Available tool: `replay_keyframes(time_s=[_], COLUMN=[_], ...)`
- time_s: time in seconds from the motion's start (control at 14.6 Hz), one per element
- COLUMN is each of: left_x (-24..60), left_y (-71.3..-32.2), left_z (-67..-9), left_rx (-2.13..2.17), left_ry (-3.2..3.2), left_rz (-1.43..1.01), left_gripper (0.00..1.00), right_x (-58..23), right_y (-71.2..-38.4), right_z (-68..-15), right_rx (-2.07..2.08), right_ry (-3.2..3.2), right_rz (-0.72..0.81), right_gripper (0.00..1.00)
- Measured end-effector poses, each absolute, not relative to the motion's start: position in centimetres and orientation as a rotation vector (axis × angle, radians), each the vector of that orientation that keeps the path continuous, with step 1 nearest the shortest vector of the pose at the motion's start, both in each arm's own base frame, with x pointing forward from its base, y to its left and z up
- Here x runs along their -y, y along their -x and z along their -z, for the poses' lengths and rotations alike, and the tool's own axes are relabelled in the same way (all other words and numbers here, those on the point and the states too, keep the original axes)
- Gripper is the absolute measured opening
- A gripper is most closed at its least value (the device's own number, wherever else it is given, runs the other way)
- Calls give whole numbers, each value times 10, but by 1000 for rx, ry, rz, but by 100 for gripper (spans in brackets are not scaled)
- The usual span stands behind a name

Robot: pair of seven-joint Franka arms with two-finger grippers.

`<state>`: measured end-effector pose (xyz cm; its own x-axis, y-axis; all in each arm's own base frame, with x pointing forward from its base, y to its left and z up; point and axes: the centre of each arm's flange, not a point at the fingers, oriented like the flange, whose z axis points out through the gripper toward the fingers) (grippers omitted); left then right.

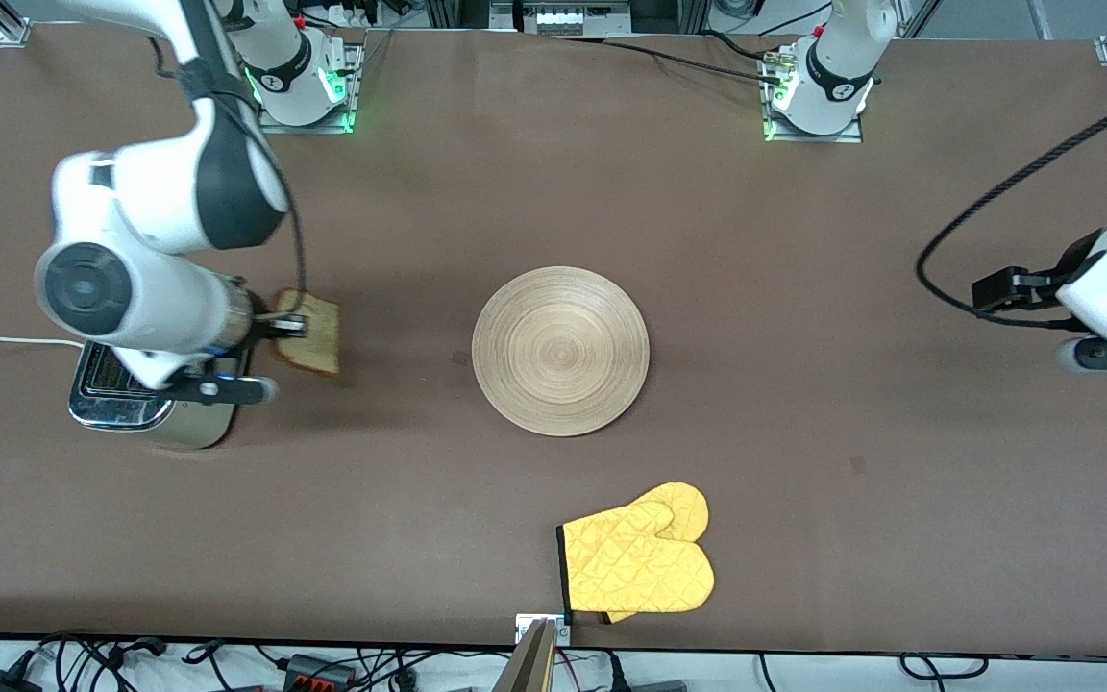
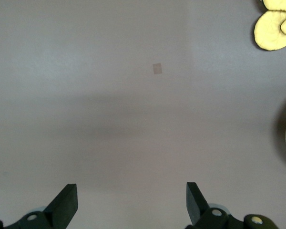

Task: Move plate and put bread in toaster
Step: 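Lift the bread with the right gripper while the left gripper withdraws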

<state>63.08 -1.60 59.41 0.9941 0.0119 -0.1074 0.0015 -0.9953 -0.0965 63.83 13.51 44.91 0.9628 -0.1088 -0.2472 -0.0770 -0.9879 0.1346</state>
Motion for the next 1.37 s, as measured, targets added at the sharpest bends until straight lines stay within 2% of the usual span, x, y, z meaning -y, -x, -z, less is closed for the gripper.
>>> replay_keyframes(time_s=[0.21,0.55,0.82,1.37], left_x=[2,13,17,14], left_y=[-606,-556,-546,-543], left_z=[-597,-605,-604,-598], left_rx=[59,40,56,69], left_ry=[3045,3040,3076,3080], left_rz=[-98,-91,-54,-57], left_gripper=[100,100,100,100], right_x=[-75,-33,21,12], right_y=[-634,-635,-641,-656], right_z=[-471,-490,-489,-463], right_rx=[217,154,108,65], right_ry=[-2829,-2765,-2782,-2779], right_rz=[385,351,348,314], right_gripper=[9,9,9,9])
